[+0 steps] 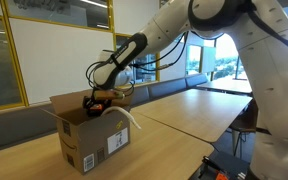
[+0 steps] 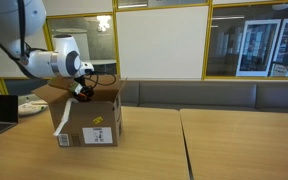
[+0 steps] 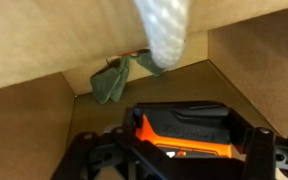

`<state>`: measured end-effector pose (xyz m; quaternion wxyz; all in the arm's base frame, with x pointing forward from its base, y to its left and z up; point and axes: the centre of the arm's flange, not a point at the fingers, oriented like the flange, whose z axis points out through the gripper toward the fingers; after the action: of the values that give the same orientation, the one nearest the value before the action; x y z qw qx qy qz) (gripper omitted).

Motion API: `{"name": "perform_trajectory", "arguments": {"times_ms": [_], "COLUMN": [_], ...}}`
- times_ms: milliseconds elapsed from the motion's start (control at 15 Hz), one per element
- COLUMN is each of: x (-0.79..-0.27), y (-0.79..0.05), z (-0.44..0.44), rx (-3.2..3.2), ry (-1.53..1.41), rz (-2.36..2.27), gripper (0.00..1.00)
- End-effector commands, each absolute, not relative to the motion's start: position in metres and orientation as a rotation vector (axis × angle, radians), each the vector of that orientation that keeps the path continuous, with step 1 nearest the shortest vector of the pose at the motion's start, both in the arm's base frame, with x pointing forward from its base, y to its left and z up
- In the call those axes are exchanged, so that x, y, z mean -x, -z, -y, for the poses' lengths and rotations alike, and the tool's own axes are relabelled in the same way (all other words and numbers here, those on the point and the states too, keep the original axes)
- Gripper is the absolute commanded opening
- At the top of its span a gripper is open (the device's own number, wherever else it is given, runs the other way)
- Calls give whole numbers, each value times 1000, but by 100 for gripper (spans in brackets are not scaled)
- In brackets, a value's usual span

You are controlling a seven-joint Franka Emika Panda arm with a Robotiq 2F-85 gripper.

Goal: Put all the objects on the table into the box.

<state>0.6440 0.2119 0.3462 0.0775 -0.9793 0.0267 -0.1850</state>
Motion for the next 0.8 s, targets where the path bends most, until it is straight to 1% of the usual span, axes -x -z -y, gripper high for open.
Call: {"name": "perform_trajectory", "arguments": {"times_ms": [0, 67, 133, 200, 267, 467, 733], "x": [-690, -696, -703, -706, -709, -716, -703], "y": [-332, -328, -317, -313, -309, -313, -340], "z": [-214, -213, -210, -209, -207, -205, -208], "rx": [2912, 2917, 2927, 2935, 2941, 2970, 3005], "ry": [522, 500, 472, 452, 437, 432, 483], "rz": [-87, -105, -116, -128, -138, -161, -168], "gripper": [62, 88, 97, 97, 100, 100, 100]}}
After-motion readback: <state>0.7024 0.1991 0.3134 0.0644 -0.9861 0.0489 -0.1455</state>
